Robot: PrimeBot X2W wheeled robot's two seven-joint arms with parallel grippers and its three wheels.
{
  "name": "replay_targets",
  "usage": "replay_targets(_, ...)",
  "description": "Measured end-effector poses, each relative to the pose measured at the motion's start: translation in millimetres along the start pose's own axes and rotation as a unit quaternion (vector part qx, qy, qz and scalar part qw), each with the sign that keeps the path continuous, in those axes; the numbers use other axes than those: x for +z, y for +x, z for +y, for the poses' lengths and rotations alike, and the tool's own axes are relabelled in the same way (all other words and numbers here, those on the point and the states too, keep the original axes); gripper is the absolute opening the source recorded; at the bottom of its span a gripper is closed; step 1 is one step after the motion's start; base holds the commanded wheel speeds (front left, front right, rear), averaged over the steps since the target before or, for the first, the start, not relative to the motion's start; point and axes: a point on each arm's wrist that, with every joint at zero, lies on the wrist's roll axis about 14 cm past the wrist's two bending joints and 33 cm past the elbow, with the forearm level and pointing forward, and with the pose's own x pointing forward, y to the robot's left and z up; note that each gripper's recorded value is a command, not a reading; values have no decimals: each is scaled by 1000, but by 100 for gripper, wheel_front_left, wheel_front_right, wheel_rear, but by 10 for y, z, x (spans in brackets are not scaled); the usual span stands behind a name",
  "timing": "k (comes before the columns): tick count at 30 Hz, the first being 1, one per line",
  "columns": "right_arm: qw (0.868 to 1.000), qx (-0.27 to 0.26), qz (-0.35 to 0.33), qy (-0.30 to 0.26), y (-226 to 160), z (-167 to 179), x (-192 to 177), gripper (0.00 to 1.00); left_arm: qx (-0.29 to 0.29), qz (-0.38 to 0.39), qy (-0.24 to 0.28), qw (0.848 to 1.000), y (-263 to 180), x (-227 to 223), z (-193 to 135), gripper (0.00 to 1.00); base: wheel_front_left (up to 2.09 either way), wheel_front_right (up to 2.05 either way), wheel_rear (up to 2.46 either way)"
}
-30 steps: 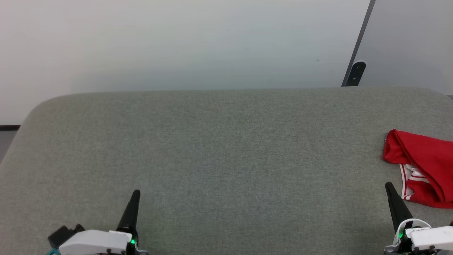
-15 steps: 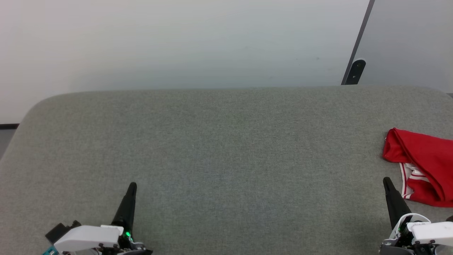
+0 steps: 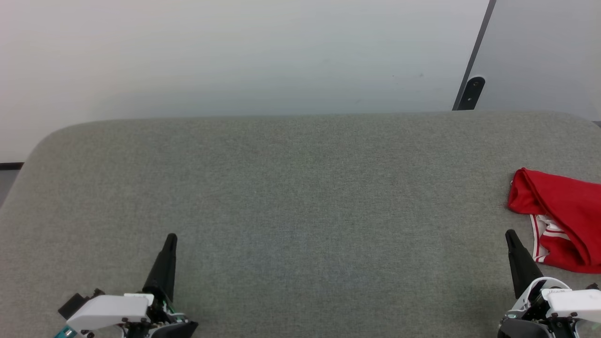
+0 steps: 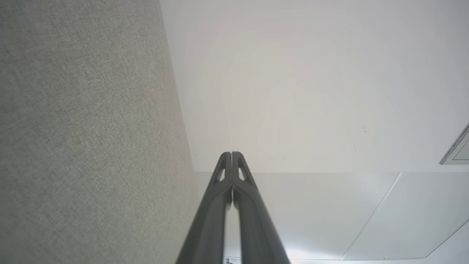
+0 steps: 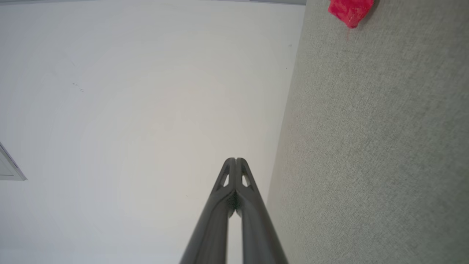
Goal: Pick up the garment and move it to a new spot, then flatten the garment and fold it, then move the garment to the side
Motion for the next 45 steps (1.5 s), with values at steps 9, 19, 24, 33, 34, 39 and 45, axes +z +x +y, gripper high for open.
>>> replay_targets(9,1000,3,0,5,21,19,-5,0,-4,-2,-6,1000,10,10,-13,0,0,0,0)
replay_targets(19,1000,3,1,6,21,19,-7,0,-4,-1,-7,1000,9,10,-13,0,0,0,0)
replay_targets(24,1000,3,1,6,21,19,-7,0,-4,-2,-7,1000,9,12,-13,0,0,0,0)
replay_targets(33,1000,3,0,6,21,19,-4,0,-4,-2,-8,1000,9,12,-13,0,0,0,0)
replay_targets(34,1000,3,0,6,21,19,-4,0,-4,-2,-8,1000,8,13,-12,0,0,0,0)
replay_targets(39,1000,3,0,6,20,19,-4,0,-4,-2,-7,1000,8,13,-12,0,0,0,0)
replay_targets(45,1000,3,0,6,20,19,-3,0,-4,-3,-8,1000,8,15,-12,0,0,0,0)
